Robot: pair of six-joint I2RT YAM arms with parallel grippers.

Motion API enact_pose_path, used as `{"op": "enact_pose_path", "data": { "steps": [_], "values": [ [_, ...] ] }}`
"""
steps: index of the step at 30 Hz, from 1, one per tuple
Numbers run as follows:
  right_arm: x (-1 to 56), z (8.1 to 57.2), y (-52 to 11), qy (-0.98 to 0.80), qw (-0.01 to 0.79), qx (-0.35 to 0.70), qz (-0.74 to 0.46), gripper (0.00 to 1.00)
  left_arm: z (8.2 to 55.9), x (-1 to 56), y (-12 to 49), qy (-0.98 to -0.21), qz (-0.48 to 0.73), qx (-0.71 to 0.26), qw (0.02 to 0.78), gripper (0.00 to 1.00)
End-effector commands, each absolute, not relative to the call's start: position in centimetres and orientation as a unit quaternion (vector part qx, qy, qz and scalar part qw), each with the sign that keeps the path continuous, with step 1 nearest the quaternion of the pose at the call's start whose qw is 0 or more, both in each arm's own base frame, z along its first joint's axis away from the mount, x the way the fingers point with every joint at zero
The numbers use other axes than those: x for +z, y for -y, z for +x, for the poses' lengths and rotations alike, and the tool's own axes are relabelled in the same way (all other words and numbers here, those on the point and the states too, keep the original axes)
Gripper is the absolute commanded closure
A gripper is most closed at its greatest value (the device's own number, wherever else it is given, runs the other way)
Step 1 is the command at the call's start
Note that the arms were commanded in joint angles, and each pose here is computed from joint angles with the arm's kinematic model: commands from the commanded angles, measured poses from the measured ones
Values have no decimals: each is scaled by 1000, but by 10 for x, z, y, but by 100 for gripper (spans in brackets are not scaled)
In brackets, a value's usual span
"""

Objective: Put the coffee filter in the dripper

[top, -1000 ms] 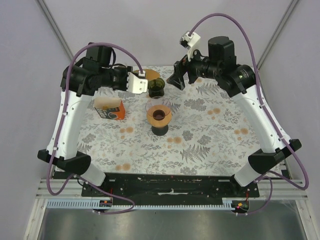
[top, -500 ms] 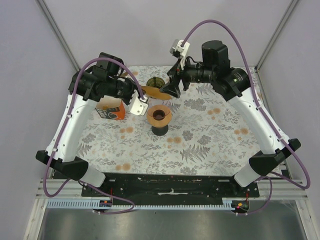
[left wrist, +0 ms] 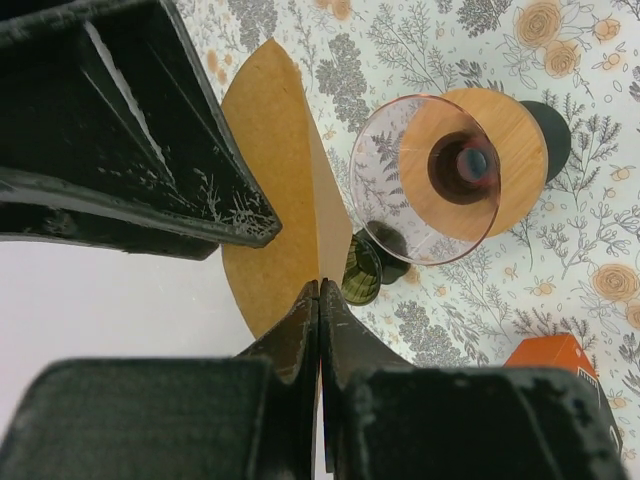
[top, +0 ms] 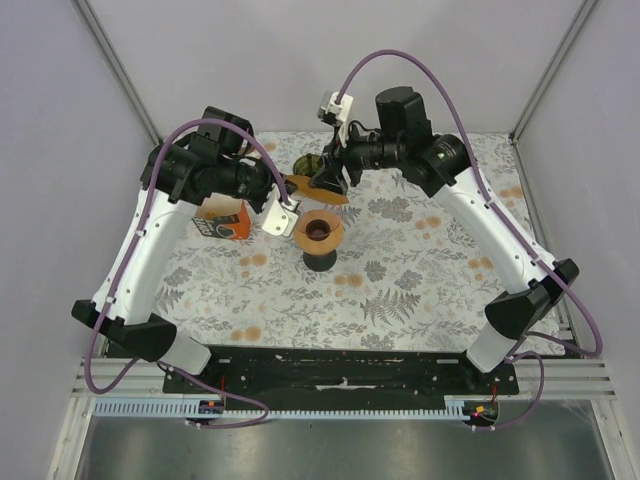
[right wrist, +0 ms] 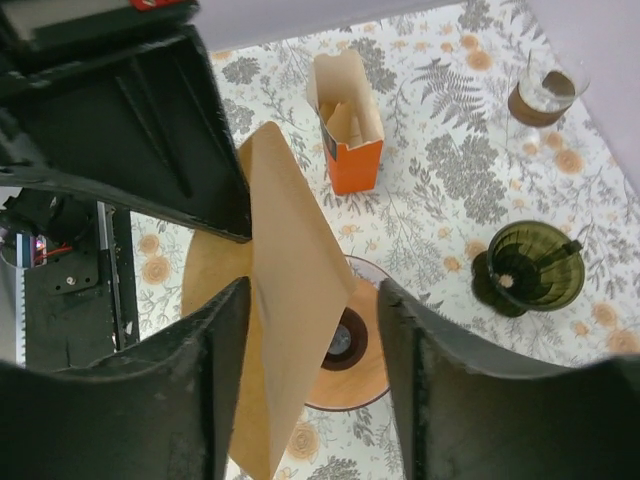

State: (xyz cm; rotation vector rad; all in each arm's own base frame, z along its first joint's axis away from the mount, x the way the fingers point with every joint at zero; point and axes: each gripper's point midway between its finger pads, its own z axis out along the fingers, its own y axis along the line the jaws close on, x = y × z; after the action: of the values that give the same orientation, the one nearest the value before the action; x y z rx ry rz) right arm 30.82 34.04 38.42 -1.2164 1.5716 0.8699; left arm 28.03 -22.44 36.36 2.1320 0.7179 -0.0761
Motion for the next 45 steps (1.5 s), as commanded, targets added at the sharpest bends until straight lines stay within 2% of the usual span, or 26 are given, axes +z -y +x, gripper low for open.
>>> {"op": "enact_pose_path", "data": {
  "steps": [1, 4, 7, 10, 11, 13, 15, 17, 24, 28, 33, 45],
  "values": [
    [383, 317, -341, -644, 476, 339, -493, 48, 248, 351, 218, -282, 868, -79, 401, 98],
    [384, 319, -343, -648, 476, 342, -487, 71, 248, 350, 219, -280, 869, -80, 400, 98],
    [380, 323, -343, -658, 472, 340, -478, 100, 247, 348, 219, -282, 868, -82, 399, 98],
    [374, 330, -336, -683, 471, 321, -456, 100, 253, 351, 220, -326, 846, -91, 412, 98],
    [372, 333, -333, -693, 474, 311, -446, 100, 258, 354, 221, -356, 829, -92, 421, 86],
    [368, 338, -324, -714, 478, 289, -422, 100, 271, 360, 223, -424, 783, -100, 443, 39],
    [361, 342, -316, -735, 476, 274, -397, 100, 285, 367, 225, -491, 728, -108, 467, 25],
    [354, 339, -315, -747, 465, 279, -385, 100, 292, 374, 226, -533, 683, -118, 485, 20],
    [325, 330, -313, -781, 419, 292, -359, 100, 295, 386, 219, -612, 589, -163, 502, 14],
    [321, 328, -326, -781, 408, 328, -341, 100, 314, 391, 209, -704, 448, -218, 506, 11],
    [294, 344, -333, -806, 394, 306, -320, 100, 348, 353, 188, -822, 286, -199, 450, 25],
    [262, 349, -339, -816, 400, 241, -341, 100, 346, 301, 204, -857, 199, -261, 397, 26]
  ]
}}
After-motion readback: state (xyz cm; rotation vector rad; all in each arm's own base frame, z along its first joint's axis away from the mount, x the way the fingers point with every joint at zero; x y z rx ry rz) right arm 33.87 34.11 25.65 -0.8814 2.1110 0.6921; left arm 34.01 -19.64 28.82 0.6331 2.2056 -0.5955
